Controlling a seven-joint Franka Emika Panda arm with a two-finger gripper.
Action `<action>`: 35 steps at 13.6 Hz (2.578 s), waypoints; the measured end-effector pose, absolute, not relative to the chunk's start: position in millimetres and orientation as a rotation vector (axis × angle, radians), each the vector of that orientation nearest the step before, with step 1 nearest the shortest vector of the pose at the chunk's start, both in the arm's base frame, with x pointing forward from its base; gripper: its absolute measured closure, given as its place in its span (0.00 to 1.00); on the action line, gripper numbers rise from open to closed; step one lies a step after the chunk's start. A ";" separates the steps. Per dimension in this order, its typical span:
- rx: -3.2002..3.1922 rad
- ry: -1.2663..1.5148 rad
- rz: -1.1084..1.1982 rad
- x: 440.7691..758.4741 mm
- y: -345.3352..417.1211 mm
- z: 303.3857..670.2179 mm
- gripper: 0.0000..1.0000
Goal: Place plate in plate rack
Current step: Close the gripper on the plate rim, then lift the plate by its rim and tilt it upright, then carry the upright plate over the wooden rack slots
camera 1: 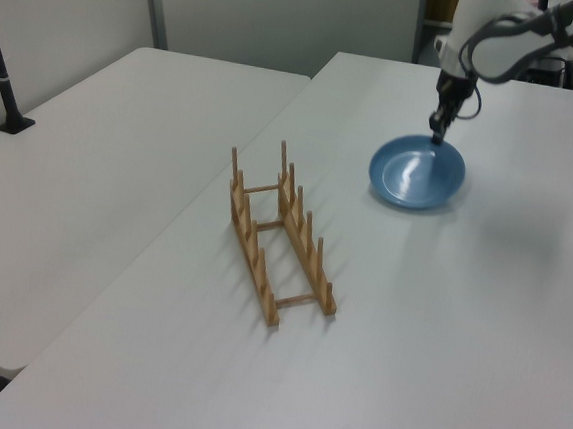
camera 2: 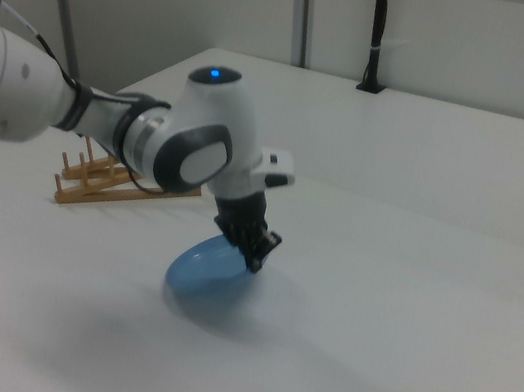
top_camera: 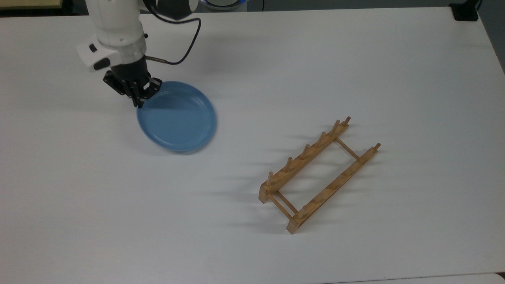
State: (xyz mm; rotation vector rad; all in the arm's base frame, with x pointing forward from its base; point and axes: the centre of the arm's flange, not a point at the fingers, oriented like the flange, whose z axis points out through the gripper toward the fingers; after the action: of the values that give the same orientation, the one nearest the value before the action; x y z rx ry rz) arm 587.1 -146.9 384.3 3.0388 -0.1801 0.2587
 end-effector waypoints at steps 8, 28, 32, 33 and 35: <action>2.982 -0.174 0.640 603.9 -107.4 521.0 0.95; 2.486 -0.361 1.349 602.6 162.6 596.7 0.95; 2.409 -0.288 1.432 599.9 190.9 572.9 0.95; 2.398 -0.261 1.441 600.6 197.8 561.8 0.95; 2.368 -0.219 1.468 604.9 208.2 537.8 0.95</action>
State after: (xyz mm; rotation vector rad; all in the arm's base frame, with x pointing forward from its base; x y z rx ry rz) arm 604.9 208.2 537.8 2.3679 -0.2186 1.4680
